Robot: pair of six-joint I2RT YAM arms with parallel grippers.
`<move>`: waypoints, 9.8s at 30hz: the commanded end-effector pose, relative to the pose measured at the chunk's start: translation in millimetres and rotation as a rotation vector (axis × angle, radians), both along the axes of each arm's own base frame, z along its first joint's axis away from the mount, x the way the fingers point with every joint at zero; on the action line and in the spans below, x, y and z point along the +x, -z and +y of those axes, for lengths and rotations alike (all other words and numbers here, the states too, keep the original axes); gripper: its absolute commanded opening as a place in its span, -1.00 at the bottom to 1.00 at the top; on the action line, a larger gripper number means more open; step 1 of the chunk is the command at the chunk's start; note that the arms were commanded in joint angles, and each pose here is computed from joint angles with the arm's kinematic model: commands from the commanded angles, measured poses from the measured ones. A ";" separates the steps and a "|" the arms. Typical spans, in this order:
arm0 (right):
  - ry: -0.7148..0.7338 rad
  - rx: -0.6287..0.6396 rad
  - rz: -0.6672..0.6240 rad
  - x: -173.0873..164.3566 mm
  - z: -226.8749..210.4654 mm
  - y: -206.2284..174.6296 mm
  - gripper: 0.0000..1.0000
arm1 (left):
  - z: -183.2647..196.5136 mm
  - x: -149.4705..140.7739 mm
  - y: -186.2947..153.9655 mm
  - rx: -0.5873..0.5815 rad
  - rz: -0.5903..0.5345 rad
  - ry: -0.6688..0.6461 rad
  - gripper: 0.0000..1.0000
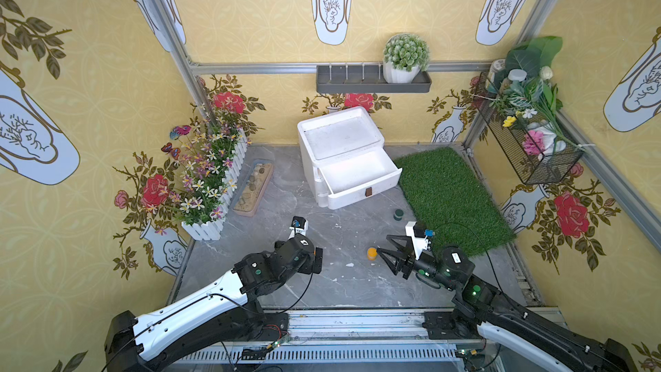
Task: Put the paint cans in the drawer according to color
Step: Pick up the paint can at the center of the board, then place the paint can in the drawer, then pick up the paint can at the center of the board, then place the paint can in the drawer, then close the drawer of the storage box.
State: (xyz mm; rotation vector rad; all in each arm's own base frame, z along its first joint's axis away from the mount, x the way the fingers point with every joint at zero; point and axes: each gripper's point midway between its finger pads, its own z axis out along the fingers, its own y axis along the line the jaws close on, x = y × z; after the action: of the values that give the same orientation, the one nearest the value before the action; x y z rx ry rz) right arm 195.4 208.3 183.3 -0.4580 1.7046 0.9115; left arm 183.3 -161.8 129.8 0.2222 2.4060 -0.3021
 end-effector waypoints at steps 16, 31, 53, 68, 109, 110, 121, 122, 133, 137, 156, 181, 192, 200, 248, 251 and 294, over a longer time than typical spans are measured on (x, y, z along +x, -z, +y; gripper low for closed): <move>0.050 -0.037 -0.028 10.2 -1.3 0.4 0.41 | 6.6 7.2 36.9 0.126 0.184 -0.100 0.99; 0.038 -0.056 -0.015 11.2 4.1 5.4 0.41 | 20.4 -0.2 50.3 0.179 0.260 -0.120 0.99; 0.037 -0.067 -0.005 11.2 7.2 10.6 0.42 | -14.6 21.7 84.0 0.241 0.376 -0.007 0.61; 0.045 -0.070 -0.006 11.6 5.8 11.2 0.42 | -17.4 26.3 110.7 0.256 0.451 0.008 0.00; 0.068 -0.060 -0.017 10.4 -1.1 7.4 0.42 | -164.6 185.8 -165.1 0.142 -0.014 0.289 -0.43; 0.070 -0.059 -0.018 10.4 -1.4 6.9 0.42 | -168.0 189.1 -159.8 0.162 0.004 0.299 -0.43; 0.075 -0.055 -0.020 10.4 -2.6 6.0 0.43 | -182.9 224.3 -122.7 0.146 0.102 0.337 -0.39; 0.075 -0.055 -0.020 10.5 -2.6 5.8 0.42 | -184.5 225.4 -118.8 0.149 0.106 0.343 -0.39; 0.083 -0.059 -0.020 11.7 -3.6 6.9 0.42 | -192.3 234.4 -79.3 0.169 0.170 0.366 -0.30; 0.082 -0.063 -0.018 11.9 -3.2 7.7 0.43 | -195.1 235.8 -79.1 0.154 0.169 0.366 -0.06; 0.046 -0.195 0.105 18.9 16.9 30.4 0.40 | -169.9 148.8 -215.7 -0.168 -0.184 0.387 0.04; 0.129 -0.630 0.439 43.2 33.3 134.8 0.33 | -10.7 53.2 -132.4 -0.531 -0.583 0.019 0.65; 0.164 -0.684 0.458 50.8 27.6 147.8 -0.08 | -19.3 58.9 -113.2 -0.530 -0.559 0.028 0.66; 0.161 -0.697 0.454 52.0 28.8 149.9 -0.39 | -10.7 54.3 -116.4 -0.536 -0.596 0.017 0.66; 0.076 -0.296 0.083 205.2 48.8 -101.6 -0.38 | 28.4 67.8 -102.0 -0.393 -0.674 -0.157 0.99; 0.087 -0.337 0.103 217.6 53.0 -94.7 -0.38 | 28.6 67.4 -102.1 -0.392 -0.676 -0.155 1.00; 0.179 -0.016 -0.119 73.2 -15.2 -89.6 -0.02 | -18.3 58.1 -103.9 -0.659 -0.592 0.010 0.99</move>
State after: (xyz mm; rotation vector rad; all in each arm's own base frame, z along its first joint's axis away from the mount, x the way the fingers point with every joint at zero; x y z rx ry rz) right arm 277.5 198.3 257.3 -0.4494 1.7464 0.6250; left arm 243.6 -170.6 220.2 0.0134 1.6808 -0.7724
